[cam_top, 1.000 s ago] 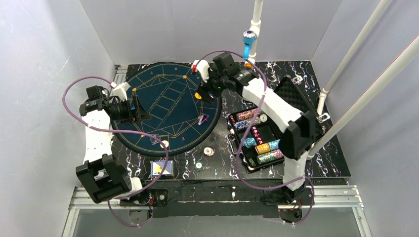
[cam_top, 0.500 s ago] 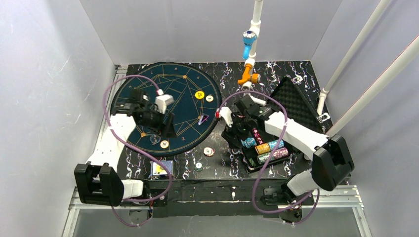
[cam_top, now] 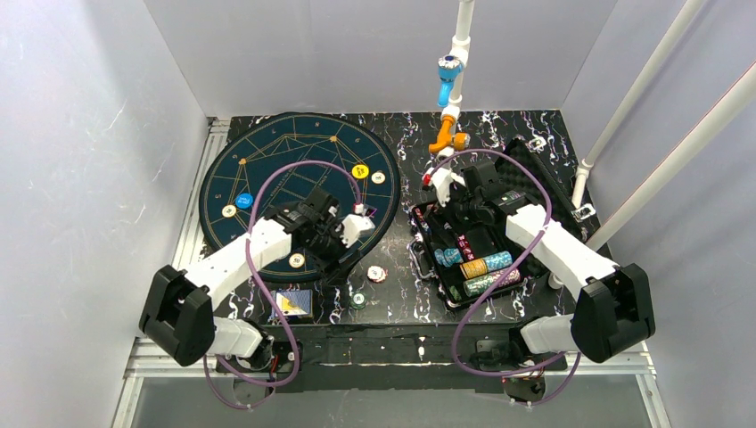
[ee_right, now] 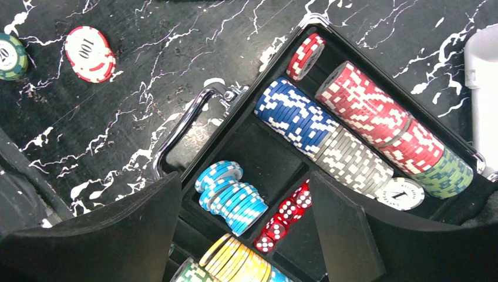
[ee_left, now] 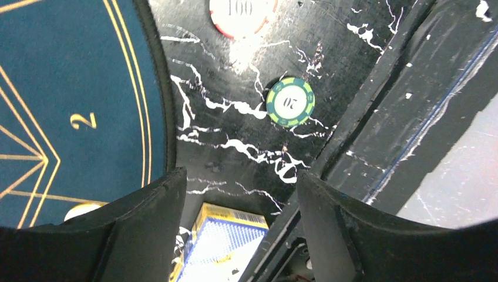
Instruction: Distribute texas hold em gaming equipment
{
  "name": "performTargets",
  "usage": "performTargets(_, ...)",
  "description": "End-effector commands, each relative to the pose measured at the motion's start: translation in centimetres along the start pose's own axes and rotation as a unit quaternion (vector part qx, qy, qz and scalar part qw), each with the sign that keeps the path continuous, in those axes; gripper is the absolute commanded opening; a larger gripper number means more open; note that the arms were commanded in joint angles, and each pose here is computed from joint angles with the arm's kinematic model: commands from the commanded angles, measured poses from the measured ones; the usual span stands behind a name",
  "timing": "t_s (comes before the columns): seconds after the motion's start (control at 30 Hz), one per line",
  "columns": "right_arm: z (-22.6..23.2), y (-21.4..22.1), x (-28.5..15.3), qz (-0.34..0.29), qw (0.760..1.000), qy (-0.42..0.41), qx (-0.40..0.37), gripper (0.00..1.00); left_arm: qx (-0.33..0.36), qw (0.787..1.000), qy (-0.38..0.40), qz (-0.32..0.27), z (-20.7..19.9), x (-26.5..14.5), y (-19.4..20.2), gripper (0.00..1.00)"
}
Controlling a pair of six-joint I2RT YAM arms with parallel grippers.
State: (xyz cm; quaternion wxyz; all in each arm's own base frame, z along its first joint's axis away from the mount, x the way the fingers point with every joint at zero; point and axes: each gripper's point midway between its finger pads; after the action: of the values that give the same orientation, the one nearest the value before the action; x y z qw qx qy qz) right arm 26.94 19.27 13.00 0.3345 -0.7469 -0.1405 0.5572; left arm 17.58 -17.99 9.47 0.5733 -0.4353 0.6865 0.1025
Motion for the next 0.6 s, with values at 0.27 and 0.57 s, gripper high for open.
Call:
performTargets(0.27, -1.7, 0.6, 0.1, 0.007, 0.999, 0.043, 0.005, 0.87, 0.162, 0.986, -0.010, 0.043, -2.3, 5.1, 0.4, 0.65)
performTargets(0.57, -2.1, 1.0, 0.2, 0.014, 0.999, 0.049, 0.007, 0.88, 0.248, 0.966, -0.019, 0.075, -3.4, 7.3, 2.4, 0.66)
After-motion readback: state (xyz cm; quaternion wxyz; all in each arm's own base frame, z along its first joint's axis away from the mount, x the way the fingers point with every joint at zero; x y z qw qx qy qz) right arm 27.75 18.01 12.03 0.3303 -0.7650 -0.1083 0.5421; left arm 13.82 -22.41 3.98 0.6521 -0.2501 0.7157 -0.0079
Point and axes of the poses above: each gripper's point midway between its finger pads, its own x axis out along the fingers, its own z axis along the line the jaws close on, y = z × x, and after that the axes turned 14 degrees about -x, right-handed
